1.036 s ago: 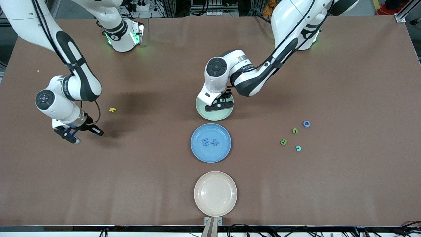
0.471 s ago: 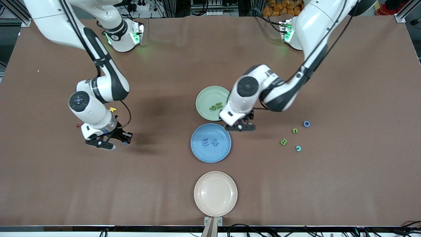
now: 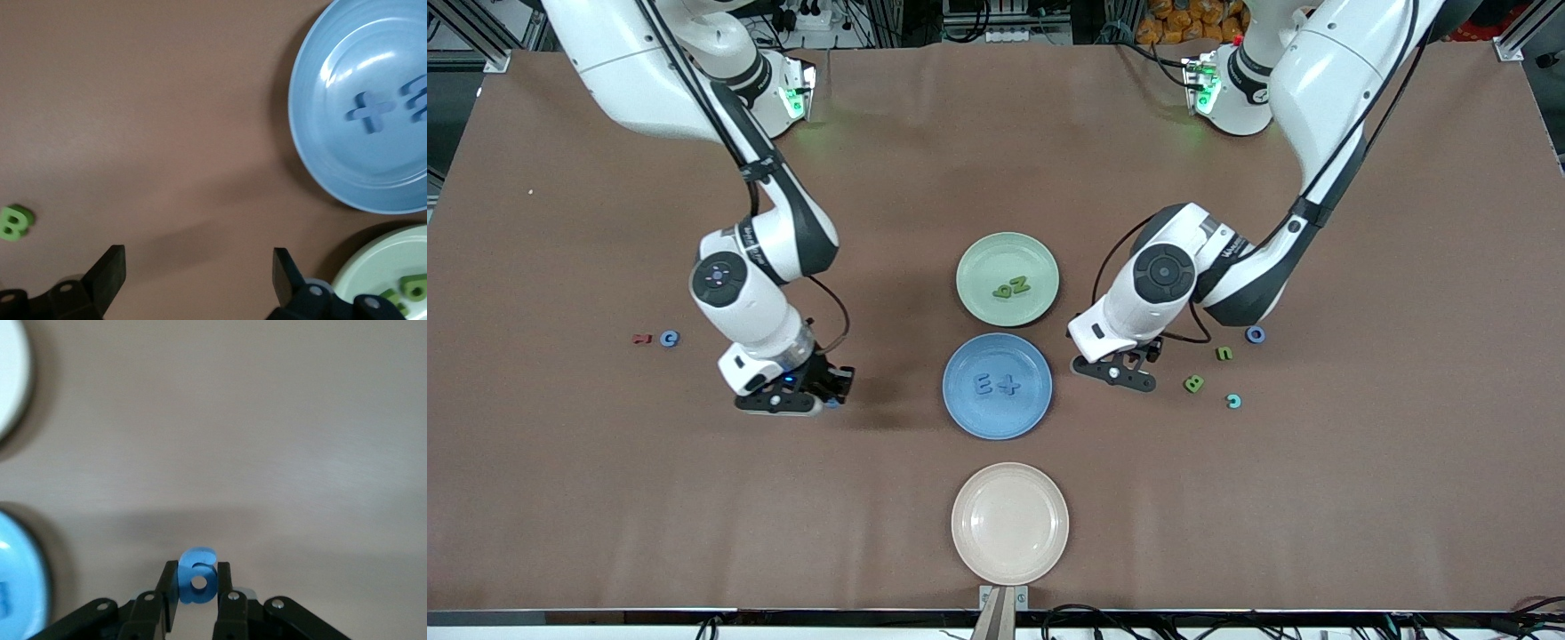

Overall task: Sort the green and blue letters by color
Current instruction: 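Carry the blue 6 with the right gripper into the blue plate, then lower the left gripper to the green B while the right gripper withdraws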

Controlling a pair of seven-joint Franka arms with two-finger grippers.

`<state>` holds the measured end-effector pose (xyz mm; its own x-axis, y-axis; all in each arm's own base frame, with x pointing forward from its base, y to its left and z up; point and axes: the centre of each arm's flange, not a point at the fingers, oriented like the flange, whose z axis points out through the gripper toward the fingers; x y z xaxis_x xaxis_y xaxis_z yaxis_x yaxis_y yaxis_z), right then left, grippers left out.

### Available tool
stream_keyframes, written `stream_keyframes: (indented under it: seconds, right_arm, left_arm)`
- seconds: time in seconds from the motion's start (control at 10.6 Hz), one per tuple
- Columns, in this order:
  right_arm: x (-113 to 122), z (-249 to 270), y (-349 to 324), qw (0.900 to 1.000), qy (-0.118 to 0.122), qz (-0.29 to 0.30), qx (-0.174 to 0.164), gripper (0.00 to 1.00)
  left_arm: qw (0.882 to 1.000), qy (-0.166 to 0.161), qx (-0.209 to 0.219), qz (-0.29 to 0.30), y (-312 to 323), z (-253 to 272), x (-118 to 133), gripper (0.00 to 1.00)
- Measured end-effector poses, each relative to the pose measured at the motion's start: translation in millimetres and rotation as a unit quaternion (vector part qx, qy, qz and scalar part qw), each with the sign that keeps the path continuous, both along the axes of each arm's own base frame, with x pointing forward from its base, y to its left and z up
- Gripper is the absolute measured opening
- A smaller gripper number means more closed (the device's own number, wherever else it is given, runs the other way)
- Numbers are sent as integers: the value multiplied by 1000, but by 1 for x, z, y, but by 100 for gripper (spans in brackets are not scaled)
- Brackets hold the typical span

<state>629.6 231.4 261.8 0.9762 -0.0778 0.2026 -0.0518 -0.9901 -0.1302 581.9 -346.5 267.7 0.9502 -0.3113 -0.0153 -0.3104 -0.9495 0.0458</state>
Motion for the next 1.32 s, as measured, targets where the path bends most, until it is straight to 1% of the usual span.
stream_keyframes:
  seconds: [0.09,0.19,0.38,0.47,0.66,0.85,1.04,1.13,1.22,1.32]
  right_arm:
    - [2,0,22,1000,-8,21,2,27]
    - [1,-3,39,999,-12,43,-4,27]
    - [-6,-13,70,997,-13,72,-5,27]
    - [-11,-16,94,996,-16,89,0,27]
    - [-25,-17,141,992,-21,121,8,27]
    - [-37,-18,172,989,-26,143,13,27]
    - [-41,-20,192,987,-30,155,18,27]
    - [-42,-21,199,987,-32,159,20,30]
    - [-43,-21,202,986,-32,160,21,41]
    - [-43,-22,202,987,-32,159,22,54]
  left_arm:
    - [999,-2,1,-32,16,-1,9,97]
    - [998,-4,1,-60,39,-2,21,97]
    - [996,-3,1,-85,86,-5,40,98]
    - [996,0,1,-93,101,-8,44,98]
    - [994,-5,22,-111,125,-14,50,97]
    - [993,-3,28,-115,137,-21,51,93]
    - [993,-6,22,-114,139,-29,49,85]
    - [993,-8,17,-113,141,-35,48,85]
    - [994,-12,11,-111,143,-43,46,85]
    - [994,-11,5,-111,144,-51,44,83]
